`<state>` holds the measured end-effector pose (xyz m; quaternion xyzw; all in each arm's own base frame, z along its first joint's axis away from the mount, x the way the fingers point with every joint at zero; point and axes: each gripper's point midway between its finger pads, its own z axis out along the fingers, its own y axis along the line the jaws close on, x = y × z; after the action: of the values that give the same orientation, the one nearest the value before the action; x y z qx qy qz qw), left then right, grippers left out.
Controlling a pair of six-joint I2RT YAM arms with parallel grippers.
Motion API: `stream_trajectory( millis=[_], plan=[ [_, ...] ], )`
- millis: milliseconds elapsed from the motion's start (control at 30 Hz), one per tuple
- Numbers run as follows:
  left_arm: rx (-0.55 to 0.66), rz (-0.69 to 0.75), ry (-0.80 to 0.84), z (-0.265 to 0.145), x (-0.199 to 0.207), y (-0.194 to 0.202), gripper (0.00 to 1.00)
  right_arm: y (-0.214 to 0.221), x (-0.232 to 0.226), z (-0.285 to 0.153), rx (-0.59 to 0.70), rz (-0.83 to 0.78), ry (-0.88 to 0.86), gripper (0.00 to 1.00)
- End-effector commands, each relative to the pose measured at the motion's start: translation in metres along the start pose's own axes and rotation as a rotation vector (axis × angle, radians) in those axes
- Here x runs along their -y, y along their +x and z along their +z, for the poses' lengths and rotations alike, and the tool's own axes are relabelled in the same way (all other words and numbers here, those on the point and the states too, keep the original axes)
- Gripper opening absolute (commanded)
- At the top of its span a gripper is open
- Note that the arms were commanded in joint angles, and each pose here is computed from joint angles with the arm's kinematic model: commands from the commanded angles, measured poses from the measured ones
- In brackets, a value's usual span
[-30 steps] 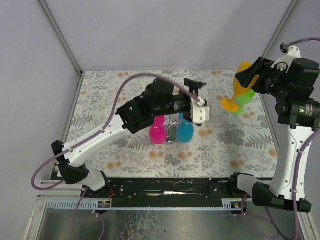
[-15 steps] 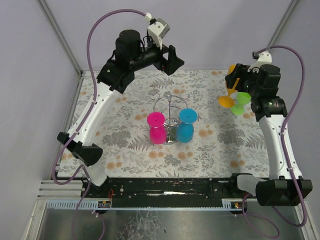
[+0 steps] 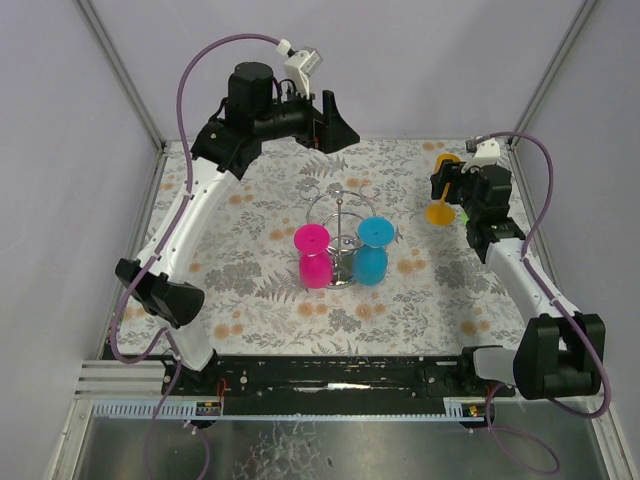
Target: Take the wine glass off the wine glass rack
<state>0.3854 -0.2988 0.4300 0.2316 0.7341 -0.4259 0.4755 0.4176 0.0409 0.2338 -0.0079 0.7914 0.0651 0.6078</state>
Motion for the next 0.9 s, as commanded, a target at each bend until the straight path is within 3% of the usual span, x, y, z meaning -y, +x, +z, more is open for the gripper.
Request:
stream_trajectory(
  millis=[0,100,867],
  plan=[
    [-0.029,-0.043,0.038,0.0,0.002,0.006,0.84,-0.041,0.006,0.009,0.23,-0.013,0.041,0.6],
    [-0.04,-0.049,0.037,0.0,0.001,0.008,0.84,-0.035,0.006,0.014,0.279,-0.033,0.032,0.61],
    [-0.088,-0.114,0.052,0.005,-0.008,0.021,0.83,0.033,0.028,0.067,0.242,-0.022,0.1,0.69]
  ],
)
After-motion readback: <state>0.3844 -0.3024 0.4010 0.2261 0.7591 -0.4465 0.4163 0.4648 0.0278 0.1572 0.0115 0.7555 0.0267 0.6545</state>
